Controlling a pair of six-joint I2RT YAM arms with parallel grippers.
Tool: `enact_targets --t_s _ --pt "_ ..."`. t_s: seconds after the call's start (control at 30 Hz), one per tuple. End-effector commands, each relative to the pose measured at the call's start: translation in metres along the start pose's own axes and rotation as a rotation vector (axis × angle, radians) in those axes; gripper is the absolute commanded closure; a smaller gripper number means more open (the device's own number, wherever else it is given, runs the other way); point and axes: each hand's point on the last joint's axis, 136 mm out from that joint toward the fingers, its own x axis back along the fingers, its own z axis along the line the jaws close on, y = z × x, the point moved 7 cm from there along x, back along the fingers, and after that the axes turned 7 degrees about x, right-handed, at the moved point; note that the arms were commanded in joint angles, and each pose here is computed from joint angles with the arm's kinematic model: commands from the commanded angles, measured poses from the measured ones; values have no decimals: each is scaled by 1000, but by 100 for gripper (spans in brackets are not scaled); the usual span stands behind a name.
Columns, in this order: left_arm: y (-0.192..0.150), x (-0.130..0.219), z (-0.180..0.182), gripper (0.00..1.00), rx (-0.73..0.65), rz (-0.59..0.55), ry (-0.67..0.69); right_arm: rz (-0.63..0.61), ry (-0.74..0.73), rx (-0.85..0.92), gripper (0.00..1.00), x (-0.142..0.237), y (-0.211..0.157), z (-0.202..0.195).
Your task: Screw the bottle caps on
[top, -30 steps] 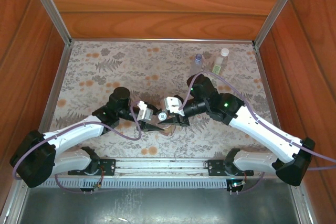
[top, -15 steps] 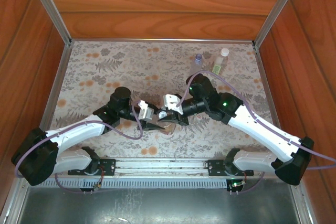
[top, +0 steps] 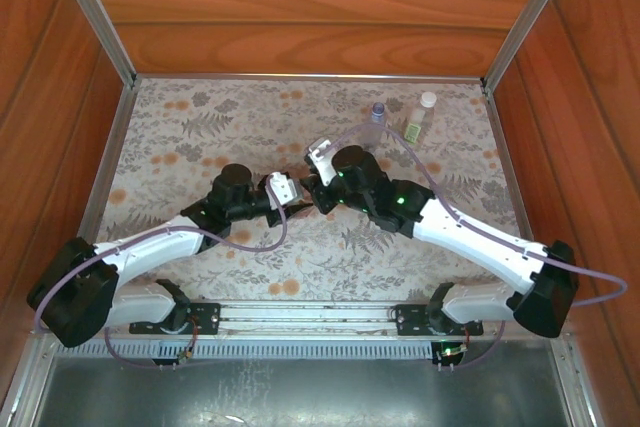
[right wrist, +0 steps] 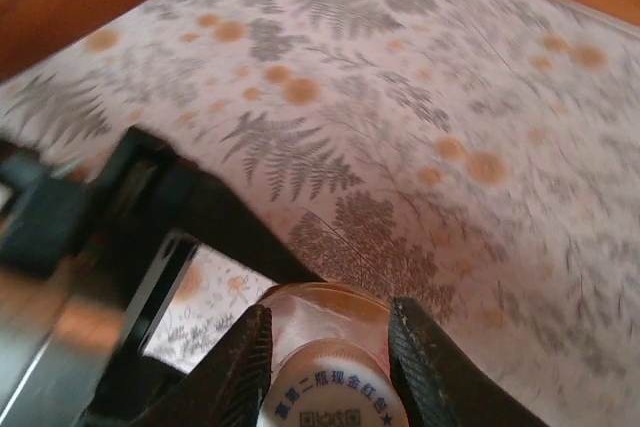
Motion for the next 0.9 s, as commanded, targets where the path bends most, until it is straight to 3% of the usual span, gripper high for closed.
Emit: enact_targets --t_s 0.0,0.03,0.07,0.13,0.17,0.27,0.37,0.53,0.67,0.87 --pt "19 2 -4 49 -93 -72 -28 -38 -438 -266 100 4 8 -53" --pt "17 3 -5 49 -92 -70 -31 -42 -424 -251 99 4 11 -52" --pt "14 3 -6 49 -90 -64 -33 -47 -401 -230 92 5 14 -50" --pt "8 4 -9 49 -84 -54 -47 -76 -312 -134 58 7 21 -44" --pt "4 5 -11 49 -83 -50 -60 -99 -269 -64 47 10 24 -40" --pt "-3 6 -21 49 -87 -54 -139 -171 -108 107 27 25 28 -27" --pt "0 10 -34 55 -61 -91 -261 -280 54 261 22 47 25 -13" --pt "17 22 -53 53 -27 -172 -479 -403 328 482 22 83 12 15" --pt "28 29 -60 52 -28 -213 -579 -419 551 570 23 104 6 34" --pt "38 36 -62 52 -66 -250 -598 -353 669 565 37 101 6 42"
